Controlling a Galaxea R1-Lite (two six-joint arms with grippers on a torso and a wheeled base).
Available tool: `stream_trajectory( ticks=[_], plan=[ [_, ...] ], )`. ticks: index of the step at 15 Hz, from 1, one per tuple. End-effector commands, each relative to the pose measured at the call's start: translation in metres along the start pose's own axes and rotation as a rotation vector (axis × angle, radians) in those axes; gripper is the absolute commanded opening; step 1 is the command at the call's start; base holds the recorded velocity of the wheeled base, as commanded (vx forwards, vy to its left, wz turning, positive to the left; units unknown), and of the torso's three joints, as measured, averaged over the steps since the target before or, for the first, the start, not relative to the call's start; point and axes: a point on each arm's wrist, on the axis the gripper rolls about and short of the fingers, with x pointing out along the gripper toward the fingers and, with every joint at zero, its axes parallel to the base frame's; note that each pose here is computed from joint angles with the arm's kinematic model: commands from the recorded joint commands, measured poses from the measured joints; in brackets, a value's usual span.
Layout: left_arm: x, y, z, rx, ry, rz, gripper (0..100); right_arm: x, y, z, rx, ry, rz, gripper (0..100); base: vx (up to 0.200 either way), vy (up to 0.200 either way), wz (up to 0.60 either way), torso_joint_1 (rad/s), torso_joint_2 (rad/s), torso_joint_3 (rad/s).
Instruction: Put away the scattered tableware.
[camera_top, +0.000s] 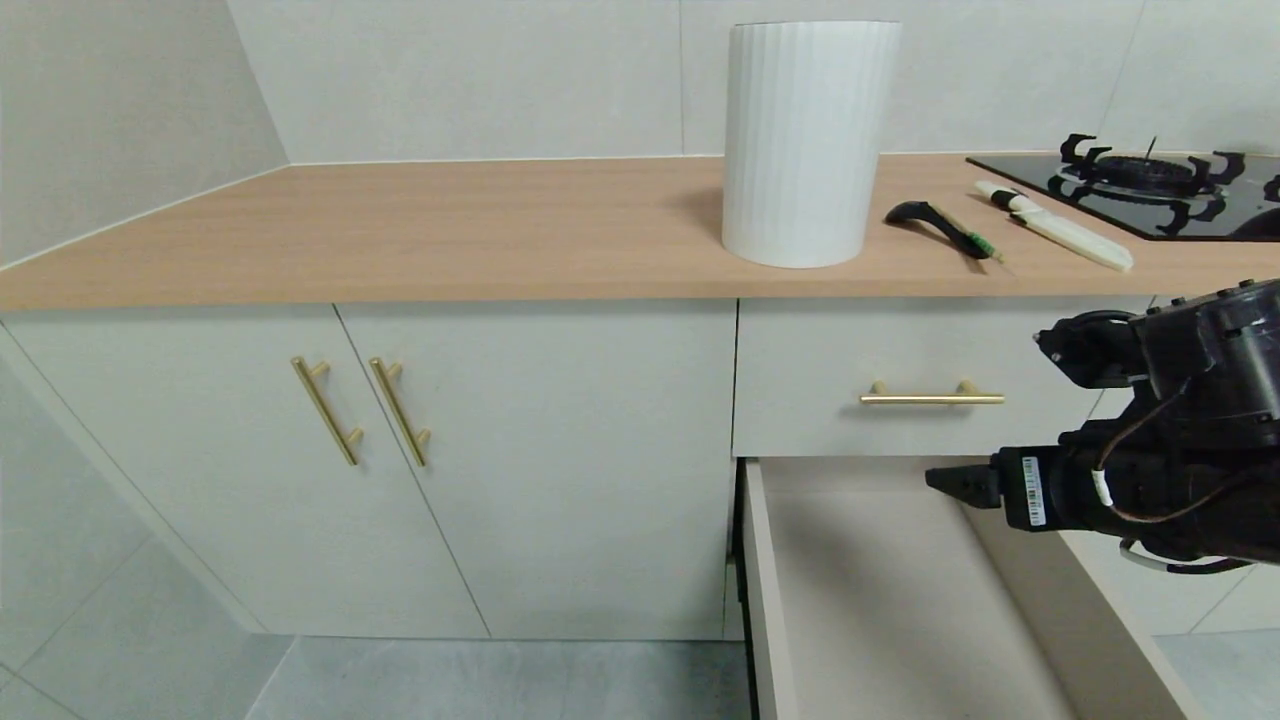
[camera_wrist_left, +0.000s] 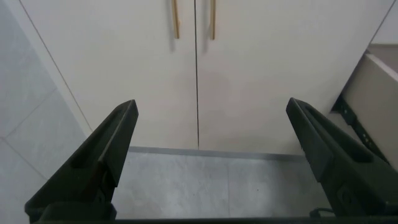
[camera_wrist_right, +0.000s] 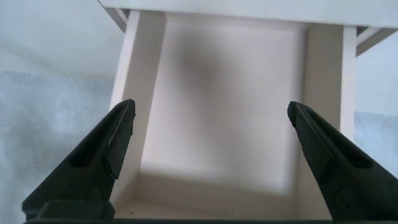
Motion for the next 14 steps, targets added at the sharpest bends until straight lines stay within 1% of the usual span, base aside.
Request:
stream_trajectory(
  ticks=[1, 6, 14],
  plan=[
    [0.0, 0.0, 0.0001, 0.0, -0.001, 0.002, 100, -0.0001, 0.0, 0.0, 0.0, -0.001, 0.0, 100, 0.0, 0.0, 0.0, 0.119, -0.36, -0.325],
    [0.0001, 0.0, 0.0001, -0.001, 0.001, 0.002, 100, 0.0009, 0.0, -0.0009, -0.001, 0.004, -0.003, 100, 0.0, 0.0, 0.0, 0.144, -0.51, -0.303],
    [0.0001, 0.0, 0.0001, -0.001, 0.001, 0.0, 100, 0.0022, 0.0005, -0.0012, -0.004, 0.007, -0.006, 100, 0.0, 0.0, 0.0, 0.193, -0.48, -0.287]
  ],
)
